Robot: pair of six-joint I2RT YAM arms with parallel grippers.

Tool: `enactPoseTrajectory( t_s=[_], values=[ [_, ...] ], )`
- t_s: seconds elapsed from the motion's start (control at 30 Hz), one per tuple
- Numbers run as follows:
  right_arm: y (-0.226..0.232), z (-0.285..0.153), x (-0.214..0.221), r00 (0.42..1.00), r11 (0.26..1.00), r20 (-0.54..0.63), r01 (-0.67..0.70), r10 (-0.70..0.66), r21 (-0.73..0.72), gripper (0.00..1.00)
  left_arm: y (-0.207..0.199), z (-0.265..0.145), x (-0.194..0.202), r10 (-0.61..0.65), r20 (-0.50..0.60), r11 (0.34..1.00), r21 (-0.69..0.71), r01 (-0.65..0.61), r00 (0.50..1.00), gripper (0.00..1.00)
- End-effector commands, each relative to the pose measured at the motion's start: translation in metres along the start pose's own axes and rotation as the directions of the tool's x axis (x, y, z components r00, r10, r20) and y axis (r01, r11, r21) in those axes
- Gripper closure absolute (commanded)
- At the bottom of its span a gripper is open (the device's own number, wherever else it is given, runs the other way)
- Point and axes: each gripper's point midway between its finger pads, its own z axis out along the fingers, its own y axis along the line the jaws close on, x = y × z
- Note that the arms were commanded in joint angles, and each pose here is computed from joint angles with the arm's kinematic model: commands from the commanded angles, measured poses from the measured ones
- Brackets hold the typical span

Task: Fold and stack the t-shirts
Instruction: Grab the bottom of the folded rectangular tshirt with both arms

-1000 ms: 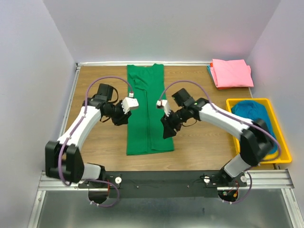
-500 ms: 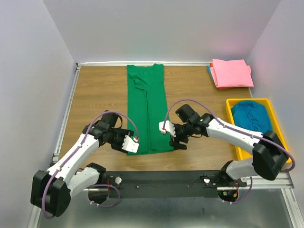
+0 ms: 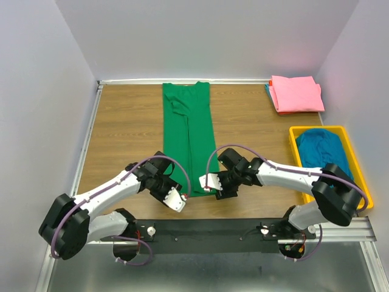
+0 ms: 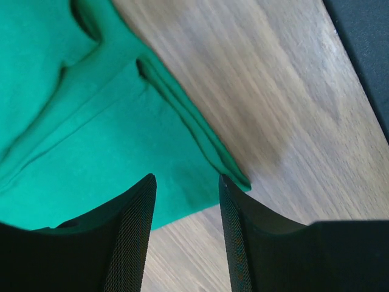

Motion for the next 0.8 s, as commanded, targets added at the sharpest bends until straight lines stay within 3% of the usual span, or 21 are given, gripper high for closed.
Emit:
enactPoseTrajectory(
  t_s=[0.0, 0.1, 0.27, 0.67, 0.77],
  values=[
    [-0.008, 0.011, 0.006, 0.999, 0.999, -0.035, 0.031, -0.030, 0.031, 0.39, 0.003, 0.001, 0.000, 0.015, -0.059, 1.000, 0.014, -0.015, 0.998, 0.46],
    [-0.004, 0.015, 0.008, 0.999, 1.000, -0.041, 0.023, -0.022, 0.016, 0.46, 0.006, -0.003, -0.010, 0.002, -0.065, 0.999, 0.034, 0.000, 0.998, 0.45],
    [0.005, 0.022, 0.014, 0.998, 1.000, -0.061, 0.016, -0.016, 0.007, 0.46, 0.005, -0.001, -0.023, 0.019, -0.099, 0.999, 0.043, -0.015, 0.995, 0.42],
    [0.012, 0.026, 0.027, 0.995, 1.000, -0.102, -0.010, 0.011, 0.004, 0.49, -0.020, 0.026, 0.005, 0.044, -0.288, 0.988, 0.152, 0.000, 0.957, 0.42],
    [0.012, 0.027, 0.029, 0.994, 1.000, -0.108, -0.014, 0.015, 0.006, 0.51, -0.026, 0.032, 0.014, 0.047, -0.317, 0.986, 0.166, 0.007, 0.947, 0.49]
  ],
)
